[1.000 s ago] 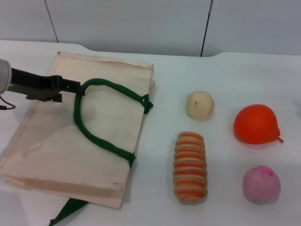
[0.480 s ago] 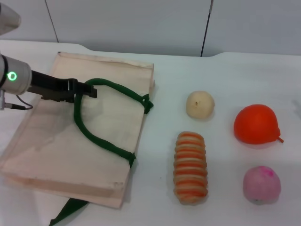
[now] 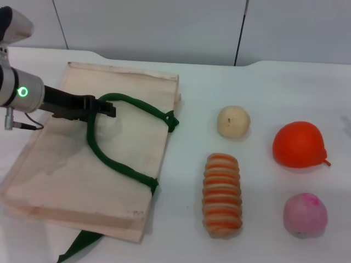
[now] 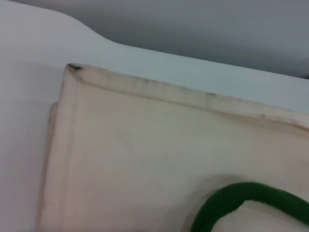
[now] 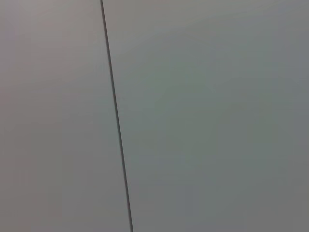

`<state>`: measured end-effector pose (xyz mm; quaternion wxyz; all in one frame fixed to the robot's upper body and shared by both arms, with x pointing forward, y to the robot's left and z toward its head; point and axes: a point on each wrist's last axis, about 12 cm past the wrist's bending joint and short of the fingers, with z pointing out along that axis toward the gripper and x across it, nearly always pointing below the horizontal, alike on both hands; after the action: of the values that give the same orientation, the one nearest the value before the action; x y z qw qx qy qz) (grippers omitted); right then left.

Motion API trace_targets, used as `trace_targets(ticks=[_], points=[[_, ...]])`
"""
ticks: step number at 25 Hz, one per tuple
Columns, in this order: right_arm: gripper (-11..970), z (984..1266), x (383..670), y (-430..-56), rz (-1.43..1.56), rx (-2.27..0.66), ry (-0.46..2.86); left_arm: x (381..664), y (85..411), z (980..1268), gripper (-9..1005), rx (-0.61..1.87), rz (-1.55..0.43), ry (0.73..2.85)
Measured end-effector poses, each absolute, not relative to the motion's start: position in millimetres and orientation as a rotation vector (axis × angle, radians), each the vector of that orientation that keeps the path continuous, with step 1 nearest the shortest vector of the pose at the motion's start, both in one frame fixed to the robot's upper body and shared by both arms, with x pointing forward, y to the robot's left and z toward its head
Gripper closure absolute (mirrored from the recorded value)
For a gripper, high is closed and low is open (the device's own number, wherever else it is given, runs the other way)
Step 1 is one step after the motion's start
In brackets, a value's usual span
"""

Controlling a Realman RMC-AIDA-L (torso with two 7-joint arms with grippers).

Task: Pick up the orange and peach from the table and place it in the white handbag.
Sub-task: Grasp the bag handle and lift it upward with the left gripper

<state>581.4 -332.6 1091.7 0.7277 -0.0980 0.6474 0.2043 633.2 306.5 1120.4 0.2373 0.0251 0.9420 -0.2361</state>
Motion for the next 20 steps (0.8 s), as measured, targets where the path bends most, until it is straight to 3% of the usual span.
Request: trace_targets(ticks=[9, 20], points=[[198, 1092, 582, -330, 0.462, -0.219, 1.421, 638, 299, 1118, 228, 0.104, -0.624, 2.602], [197, 1093, 582, -329, 0.475, -0.22, 1.417, 642, 294, 1116, 664, 0.117, -0.589, 2.617]])
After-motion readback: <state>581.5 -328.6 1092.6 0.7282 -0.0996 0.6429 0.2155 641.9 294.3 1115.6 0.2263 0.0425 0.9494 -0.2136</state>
